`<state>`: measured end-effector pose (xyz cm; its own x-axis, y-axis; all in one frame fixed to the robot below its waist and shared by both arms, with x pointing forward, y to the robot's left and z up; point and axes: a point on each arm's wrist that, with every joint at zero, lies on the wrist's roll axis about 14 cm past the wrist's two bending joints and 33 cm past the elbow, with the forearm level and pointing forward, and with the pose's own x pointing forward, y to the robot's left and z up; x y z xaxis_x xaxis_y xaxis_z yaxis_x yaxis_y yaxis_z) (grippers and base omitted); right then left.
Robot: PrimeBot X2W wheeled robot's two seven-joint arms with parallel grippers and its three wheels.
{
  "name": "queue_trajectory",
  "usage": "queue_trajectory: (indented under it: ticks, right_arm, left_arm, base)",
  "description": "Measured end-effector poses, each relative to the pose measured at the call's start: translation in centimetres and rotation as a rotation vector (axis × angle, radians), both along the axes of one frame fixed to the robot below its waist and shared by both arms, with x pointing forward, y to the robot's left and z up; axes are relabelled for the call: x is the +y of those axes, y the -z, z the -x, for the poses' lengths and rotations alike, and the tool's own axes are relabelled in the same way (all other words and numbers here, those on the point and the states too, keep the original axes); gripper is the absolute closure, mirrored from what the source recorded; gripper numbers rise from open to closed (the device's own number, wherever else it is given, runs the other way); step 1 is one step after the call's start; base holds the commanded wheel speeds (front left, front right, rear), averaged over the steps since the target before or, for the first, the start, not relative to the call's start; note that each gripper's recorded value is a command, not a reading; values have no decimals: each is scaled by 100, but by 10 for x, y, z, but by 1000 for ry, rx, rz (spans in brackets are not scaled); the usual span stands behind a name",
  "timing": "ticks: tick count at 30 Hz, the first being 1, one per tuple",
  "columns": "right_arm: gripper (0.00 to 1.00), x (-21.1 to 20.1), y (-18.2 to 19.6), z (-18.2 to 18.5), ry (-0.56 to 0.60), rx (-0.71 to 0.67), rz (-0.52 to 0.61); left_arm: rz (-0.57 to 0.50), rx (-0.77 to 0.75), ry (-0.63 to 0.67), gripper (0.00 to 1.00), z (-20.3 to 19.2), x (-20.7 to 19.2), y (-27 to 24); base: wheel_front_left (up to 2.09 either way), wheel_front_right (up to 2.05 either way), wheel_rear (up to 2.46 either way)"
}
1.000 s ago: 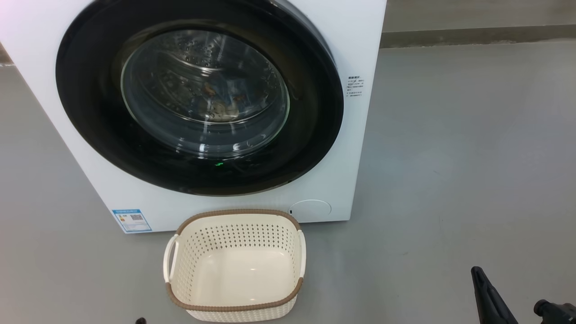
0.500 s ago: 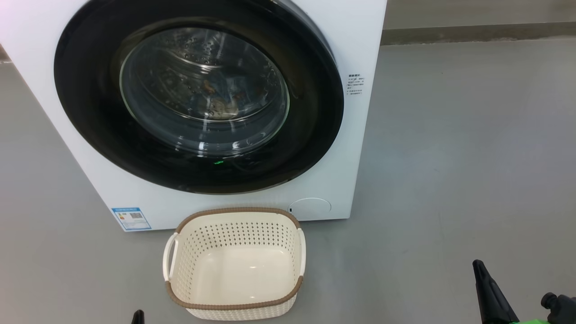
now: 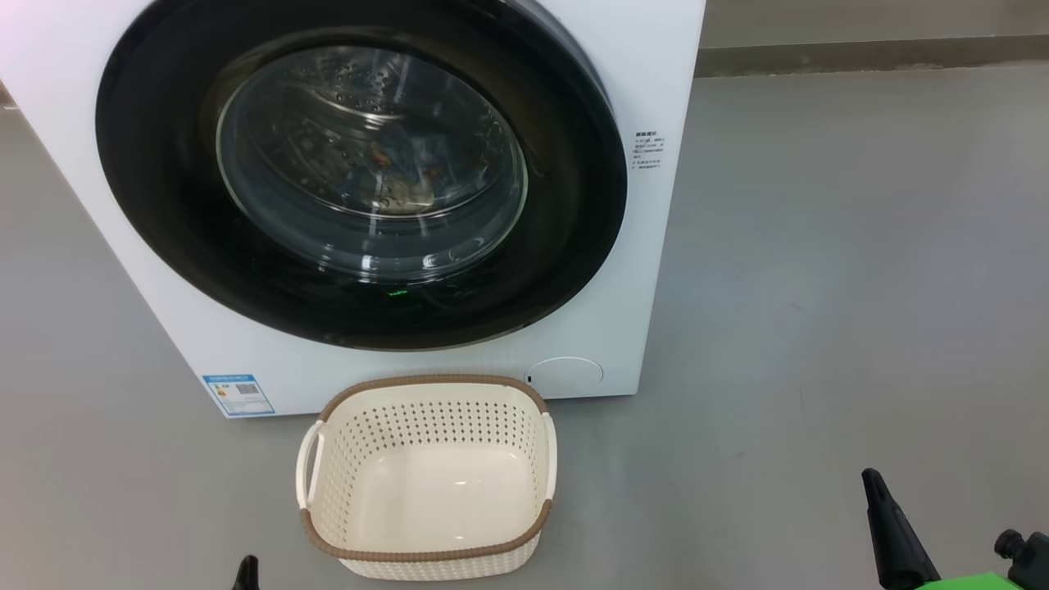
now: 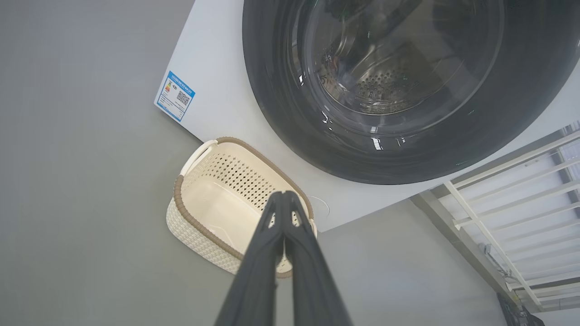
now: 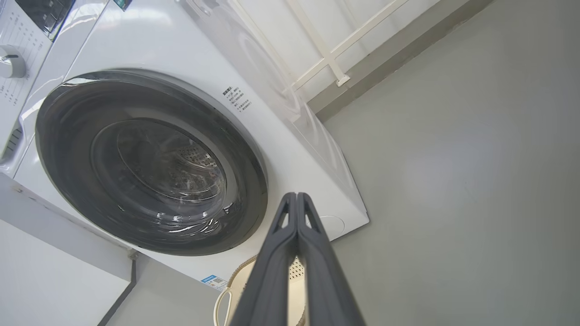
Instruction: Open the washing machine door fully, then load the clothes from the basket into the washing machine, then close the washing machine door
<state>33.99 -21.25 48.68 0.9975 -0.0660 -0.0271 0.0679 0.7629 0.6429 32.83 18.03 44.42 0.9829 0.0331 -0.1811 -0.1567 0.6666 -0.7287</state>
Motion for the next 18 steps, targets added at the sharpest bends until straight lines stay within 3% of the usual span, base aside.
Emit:
queue_trajectory:
  ticks: [18]
  right_arm:
    - [100,0,4,-8,13,13,-221]
  left_arm:
    - [184,-7,-22,100,-12,1,-6]
  base:
    - [0,0,0]
